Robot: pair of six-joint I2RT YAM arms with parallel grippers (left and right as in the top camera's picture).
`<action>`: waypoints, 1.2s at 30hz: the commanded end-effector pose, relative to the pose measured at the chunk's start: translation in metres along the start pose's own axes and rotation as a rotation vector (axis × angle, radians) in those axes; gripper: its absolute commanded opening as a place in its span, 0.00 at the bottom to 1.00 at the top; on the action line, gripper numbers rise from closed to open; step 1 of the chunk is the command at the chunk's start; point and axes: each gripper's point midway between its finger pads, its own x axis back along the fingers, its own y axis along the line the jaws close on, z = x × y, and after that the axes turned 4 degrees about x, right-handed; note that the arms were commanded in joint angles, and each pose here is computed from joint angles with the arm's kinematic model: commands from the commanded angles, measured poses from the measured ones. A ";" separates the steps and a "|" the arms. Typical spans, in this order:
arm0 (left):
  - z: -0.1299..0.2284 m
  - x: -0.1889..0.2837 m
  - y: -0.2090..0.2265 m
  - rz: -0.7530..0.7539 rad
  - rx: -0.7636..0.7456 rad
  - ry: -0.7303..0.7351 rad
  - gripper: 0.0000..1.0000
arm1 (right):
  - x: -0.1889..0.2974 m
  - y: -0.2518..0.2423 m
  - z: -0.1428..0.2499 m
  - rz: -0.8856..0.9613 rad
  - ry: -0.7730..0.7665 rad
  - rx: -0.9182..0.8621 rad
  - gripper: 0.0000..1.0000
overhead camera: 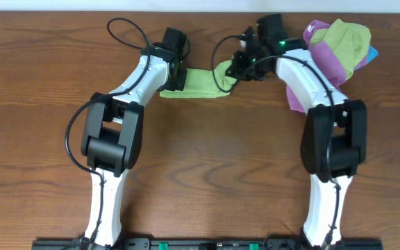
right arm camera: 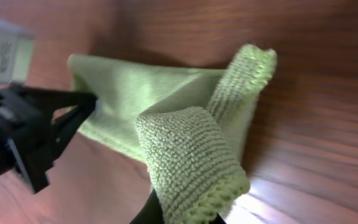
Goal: Fold the cloth
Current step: 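Fold the strip's right end leftward toward the left gripper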
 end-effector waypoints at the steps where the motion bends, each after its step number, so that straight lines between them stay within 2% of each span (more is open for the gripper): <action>1: 0.009 -0.020 0.014 -0.036 0.025 0.040 0.06 | -0.006 0.017 0.002 -0.009 0.007 0.041 0.02; 8: 0.009 -0.020 0.014 -0.035 0.038 0.040 0.06 | -0.016 0.038 0.001 -0.017 -0.012 0.055 0.02; 16: 0.006 -0.016 0.016 -0.007 0.085 0.039 0.06 | -0.019 0.037 0.000 0.020 -0.027 0.054 0.02; 19: -0.002 -0.005 0.018 0.044 0.122 0.022 0.06 | -0.019 0.037 0.000 0.020 -0.027 0.047 0.02; 25: -0.022 0.027 0.032 0.049 0.143 -0.053 0.06 | -0.019 0.038 -0.002 0.017 -0.035 0.028 0.01; 36: -0.035 0.057 0.030 0.100 0.149 -0.109 0.05 | -0.019 0.040 -0.003 0.013 -0.039 0.016 0.02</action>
